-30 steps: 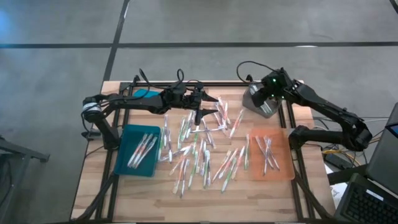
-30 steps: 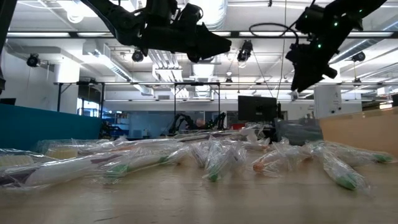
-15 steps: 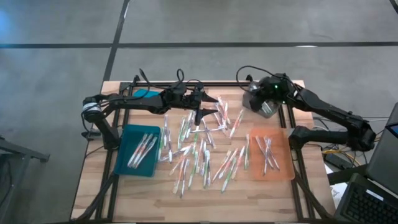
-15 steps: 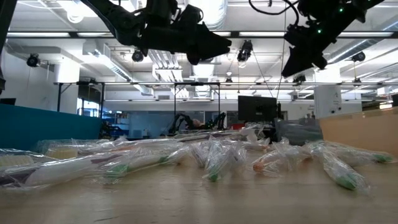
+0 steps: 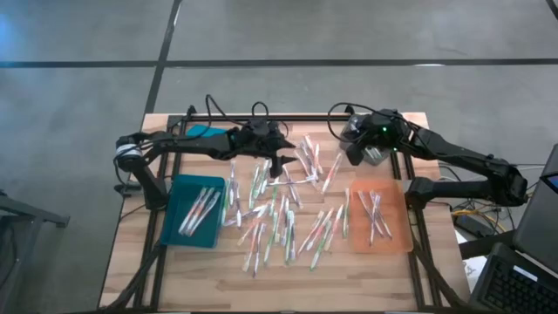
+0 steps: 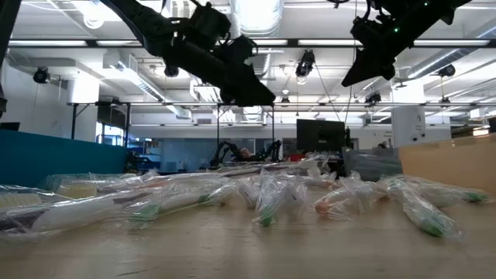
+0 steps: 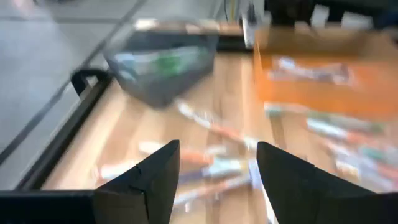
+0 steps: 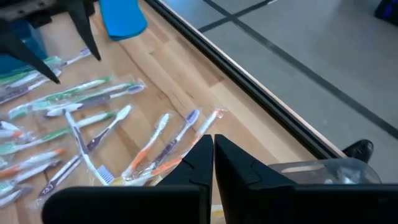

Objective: Pick & Place Toothbrushes
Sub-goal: Move the purple toothbrush to the top left of the table

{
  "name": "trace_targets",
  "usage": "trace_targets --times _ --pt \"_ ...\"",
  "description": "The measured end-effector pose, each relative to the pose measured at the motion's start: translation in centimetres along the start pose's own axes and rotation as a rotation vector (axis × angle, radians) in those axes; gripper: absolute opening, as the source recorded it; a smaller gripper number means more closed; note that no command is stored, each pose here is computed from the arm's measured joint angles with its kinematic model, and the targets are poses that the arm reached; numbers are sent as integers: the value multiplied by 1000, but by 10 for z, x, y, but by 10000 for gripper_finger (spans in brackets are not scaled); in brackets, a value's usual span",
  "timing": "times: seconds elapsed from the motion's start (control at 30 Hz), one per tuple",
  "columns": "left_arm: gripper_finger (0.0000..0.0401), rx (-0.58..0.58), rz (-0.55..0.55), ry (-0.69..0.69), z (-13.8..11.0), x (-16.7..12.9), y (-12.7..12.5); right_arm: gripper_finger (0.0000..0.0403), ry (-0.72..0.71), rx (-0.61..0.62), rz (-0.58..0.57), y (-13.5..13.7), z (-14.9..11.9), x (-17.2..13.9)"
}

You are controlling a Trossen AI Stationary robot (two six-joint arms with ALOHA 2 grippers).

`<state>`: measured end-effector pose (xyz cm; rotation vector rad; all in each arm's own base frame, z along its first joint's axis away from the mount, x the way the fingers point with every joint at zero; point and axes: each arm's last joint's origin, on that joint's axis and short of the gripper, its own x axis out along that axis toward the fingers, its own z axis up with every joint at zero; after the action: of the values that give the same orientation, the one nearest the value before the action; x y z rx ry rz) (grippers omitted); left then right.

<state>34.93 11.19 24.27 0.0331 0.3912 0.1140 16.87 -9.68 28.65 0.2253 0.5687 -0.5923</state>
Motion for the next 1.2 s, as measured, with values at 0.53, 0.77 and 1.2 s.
trace_targets --times 0.53,0.77,1.2 --pt "218 51 -94 186 -16 2 -27 14 30 -24 0 2 -1 12" --pt "218 93 -60 252 -20 2 -39 10 24 -27 0 2 0 14" --pt "218 102 -65 299 -33 14 -47 10 21 -26 0 2 0 14"
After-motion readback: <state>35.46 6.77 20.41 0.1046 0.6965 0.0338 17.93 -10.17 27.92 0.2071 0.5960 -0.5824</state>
